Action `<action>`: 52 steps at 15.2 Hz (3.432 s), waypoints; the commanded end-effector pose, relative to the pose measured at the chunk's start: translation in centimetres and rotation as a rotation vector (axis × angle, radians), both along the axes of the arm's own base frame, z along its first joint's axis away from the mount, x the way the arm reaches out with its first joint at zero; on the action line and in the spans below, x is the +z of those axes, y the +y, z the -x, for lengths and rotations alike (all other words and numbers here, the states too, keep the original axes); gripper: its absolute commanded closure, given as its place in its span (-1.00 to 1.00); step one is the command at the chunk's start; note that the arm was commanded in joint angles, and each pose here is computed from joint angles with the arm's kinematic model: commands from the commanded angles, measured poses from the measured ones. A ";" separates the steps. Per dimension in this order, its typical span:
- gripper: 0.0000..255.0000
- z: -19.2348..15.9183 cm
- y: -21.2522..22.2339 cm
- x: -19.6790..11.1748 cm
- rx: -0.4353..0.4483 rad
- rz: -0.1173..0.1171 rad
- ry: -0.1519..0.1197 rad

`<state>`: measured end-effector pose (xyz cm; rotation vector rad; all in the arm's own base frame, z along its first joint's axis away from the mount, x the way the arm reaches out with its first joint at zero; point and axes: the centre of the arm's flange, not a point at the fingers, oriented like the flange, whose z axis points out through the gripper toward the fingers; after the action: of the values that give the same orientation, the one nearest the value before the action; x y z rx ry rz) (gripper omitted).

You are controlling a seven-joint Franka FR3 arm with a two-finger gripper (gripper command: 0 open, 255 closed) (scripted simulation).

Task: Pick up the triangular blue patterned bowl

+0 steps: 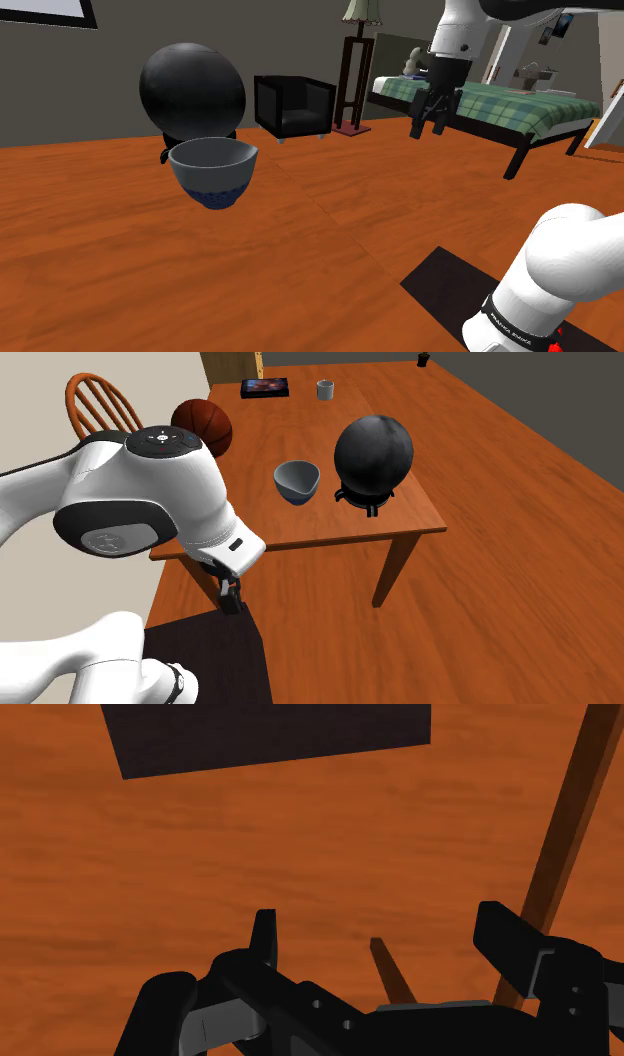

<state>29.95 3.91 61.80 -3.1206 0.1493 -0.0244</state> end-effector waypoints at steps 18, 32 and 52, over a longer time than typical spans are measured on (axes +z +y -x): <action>-1.00 -7.2 18.9 -2.8 -0.310 -0.122 -0.051; -1.00 -16.6 31.5 -3.1 -0.548 -0.216 -0.090; 1.00 -16.6 31.5 -6.6 -0.548 -0.216 -0.090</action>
<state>46.56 35.45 54.91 -2.7574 0.9251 -0.1433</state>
